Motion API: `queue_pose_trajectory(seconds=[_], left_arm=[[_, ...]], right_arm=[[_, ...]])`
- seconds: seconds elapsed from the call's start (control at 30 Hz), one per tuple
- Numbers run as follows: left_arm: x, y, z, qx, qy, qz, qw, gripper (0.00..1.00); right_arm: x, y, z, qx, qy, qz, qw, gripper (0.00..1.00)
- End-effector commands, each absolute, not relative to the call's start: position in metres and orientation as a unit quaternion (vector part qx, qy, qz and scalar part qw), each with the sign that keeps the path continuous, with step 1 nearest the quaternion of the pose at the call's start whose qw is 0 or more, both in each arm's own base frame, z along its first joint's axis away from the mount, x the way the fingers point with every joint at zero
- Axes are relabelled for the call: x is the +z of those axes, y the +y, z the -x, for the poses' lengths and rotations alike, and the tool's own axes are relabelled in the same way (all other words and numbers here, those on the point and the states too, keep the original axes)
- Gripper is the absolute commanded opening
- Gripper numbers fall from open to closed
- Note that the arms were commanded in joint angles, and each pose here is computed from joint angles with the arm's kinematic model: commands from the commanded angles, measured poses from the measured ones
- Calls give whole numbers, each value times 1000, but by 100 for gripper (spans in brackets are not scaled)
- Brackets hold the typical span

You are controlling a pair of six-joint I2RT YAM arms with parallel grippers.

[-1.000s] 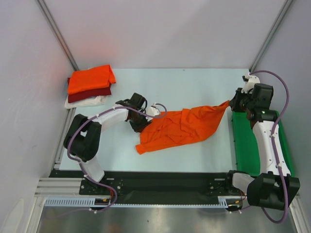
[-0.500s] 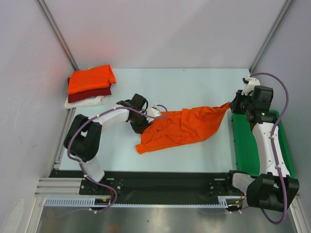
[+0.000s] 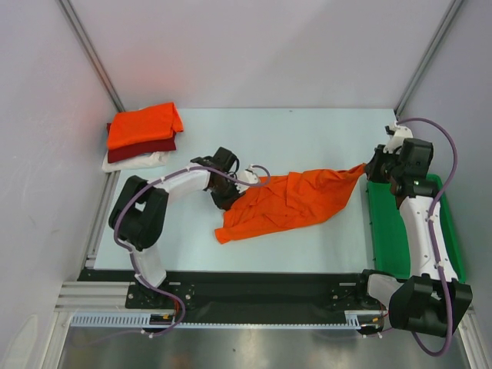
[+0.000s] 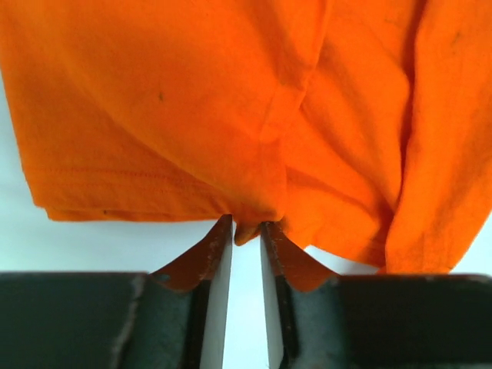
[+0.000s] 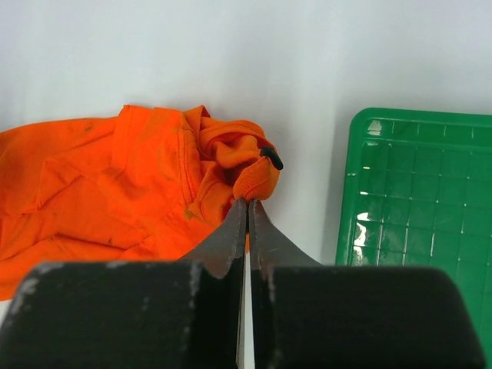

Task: Fold and stack the t-shirts
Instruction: Flatten the tshirt out

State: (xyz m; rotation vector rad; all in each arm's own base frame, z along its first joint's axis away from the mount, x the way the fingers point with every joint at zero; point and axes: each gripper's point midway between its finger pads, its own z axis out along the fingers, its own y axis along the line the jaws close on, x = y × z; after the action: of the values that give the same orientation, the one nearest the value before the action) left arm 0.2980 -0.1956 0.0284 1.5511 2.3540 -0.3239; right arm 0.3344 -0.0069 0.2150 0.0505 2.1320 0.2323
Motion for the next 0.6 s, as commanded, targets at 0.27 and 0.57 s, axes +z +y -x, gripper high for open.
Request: queue_pose_trajectory(seconds=[0.27, 0.57], left_arm=[[37, -209, -304, -133, 809, -550, 162, 0], [97, -202, -357, -57, 796, -524, 296, 0]], right_arm=[[228, -15, -333, 87, 857, -29, 506, 0], [232, -17, -336, 86, 854, -31, 513, 0]])
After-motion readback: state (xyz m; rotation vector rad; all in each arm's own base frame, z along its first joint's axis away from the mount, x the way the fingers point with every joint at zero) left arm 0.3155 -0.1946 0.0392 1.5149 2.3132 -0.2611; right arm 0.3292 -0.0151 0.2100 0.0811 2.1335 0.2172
